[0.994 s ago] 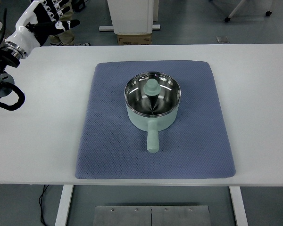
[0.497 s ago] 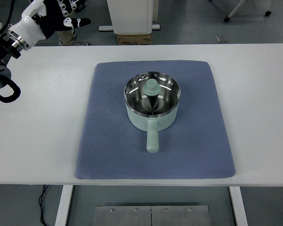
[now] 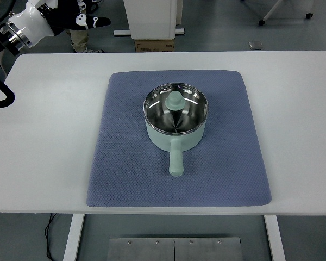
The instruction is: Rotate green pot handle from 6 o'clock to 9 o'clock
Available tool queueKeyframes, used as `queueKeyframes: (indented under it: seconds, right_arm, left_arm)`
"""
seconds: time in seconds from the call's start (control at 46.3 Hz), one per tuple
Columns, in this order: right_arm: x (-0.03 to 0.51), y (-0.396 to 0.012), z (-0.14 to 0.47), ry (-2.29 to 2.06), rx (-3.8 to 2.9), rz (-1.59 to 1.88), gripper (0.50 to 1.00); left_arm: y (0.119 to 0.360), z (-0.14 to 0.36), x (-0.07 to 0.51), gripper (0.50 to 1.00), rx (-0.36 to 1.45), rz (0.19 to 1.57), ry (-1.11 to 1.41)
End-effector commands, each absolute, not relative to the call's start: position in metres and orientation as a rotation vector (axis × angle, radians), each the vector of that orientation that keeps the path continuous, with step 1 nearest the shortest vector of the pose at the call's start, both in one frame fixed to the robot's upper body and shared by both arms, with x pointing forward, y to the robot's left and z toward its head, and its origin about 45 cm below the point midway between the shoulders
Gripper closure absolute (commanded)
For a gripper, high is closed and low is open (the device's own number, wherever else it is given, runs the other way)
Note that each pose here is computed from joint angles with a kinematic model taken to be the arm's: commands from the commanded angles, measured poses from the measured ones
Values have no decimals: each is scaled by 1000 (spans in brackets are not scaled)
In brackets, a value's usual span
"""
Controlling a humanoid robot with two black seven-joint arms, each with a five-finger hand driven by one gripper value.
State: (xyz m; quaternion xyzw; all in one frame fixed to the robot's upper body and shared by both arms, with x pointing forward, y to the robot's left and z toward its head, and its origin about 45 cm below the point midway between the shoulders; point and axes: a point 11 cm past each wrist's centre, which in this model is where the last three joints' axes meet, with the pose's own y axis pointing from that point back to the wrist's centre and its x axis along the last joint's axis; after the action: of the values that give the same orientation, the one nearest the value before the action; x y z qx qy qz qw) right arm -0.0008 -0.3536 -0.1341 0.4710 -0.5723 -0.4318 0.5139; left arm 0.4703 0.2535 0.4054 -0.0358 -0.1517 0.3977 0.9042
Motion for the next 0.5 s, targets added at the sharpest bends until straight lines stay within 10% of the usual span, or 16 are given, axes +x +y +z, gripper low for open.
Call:
queueKeyframes:
  seconds: [0.0,0.475]
  right_arm:
    - [-1,-354,-134,-1376,1132,-1038,500]
    - [-1,-353,-134,-1375,1133,-1039,500]
  left_arm:
    - [243,408,468,500,-20,769,-382]
    - [186,421,435,500,103,487,-591]
